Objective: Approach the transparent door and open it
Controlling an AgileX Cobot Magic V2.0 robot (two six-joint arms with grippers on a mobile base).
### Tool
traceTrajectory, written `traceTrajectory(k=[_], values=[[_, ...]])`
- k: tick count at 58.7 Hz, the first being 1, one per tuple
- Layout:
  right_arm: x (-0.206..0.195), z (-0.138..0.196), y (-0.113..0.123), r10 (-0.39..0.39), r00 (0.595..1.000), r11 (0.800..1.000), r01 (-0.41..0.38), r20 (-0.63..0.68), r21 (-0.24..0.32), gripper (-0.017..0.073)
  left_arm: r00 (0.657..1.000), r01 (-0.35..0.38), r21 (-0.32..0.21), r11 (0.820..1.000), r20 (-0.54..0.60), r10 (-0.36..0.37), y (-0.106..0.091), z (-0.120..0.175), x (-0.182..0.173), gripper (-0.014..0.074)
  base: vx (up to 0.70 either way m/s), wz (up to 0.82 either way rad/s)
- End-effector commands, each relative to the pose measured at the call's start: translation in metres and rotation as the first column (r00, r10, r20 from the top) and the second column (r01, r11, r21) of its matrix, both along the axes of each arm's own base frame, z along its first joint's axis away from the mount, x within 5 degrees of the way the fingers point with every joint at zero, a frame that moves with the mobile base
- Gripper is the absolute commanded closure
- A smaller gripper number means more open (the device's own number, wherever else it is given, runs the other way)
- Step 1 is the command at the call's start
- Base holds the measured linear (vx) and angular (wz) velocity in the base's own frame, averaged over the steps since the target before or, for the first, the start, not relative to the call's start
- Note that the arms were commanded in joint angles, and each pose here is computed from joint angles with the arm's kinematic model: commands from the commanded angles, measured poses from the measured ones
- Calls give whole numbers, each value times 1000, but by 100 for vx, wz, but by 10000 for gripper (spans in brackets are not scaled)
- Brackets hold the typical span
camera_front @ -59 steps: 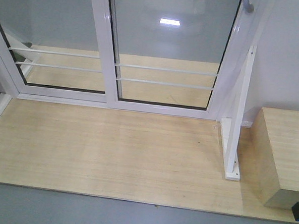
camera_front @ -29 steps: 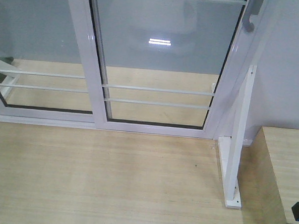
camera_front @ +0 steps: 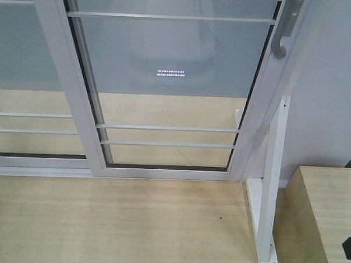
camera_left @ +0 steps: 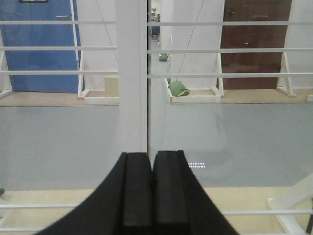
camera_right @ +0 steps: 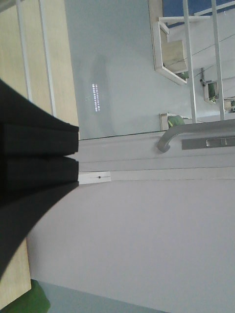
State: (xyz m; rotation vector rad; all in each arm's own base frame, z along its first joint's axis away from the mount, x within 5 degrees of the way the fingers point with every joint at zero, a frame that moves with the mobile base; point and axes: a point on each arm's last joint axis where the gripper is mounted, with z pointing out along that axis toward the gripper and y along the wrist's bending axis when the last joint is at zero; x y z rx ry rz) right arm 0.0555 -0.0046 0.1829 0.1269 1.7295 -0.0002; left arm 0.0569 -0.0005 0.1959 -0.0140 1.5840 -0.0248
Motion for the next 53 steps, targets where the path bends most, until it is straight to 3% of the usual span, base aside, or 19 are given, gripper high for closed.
traceTrajectory(k=[1, 53], values=[[0, 7, 0, 3, 996, 1000, -2, 93, -10, 568, 997, 5, -16, 1000, 78, -4, 0, 3, -1, 600, 28, -10], [2, 8, 0, 7, 996, 1000, -6, 86, -11, 568, 998, 2, -16, 1000, 68, -1, 0, 3, 1, 600, 18, 0]])
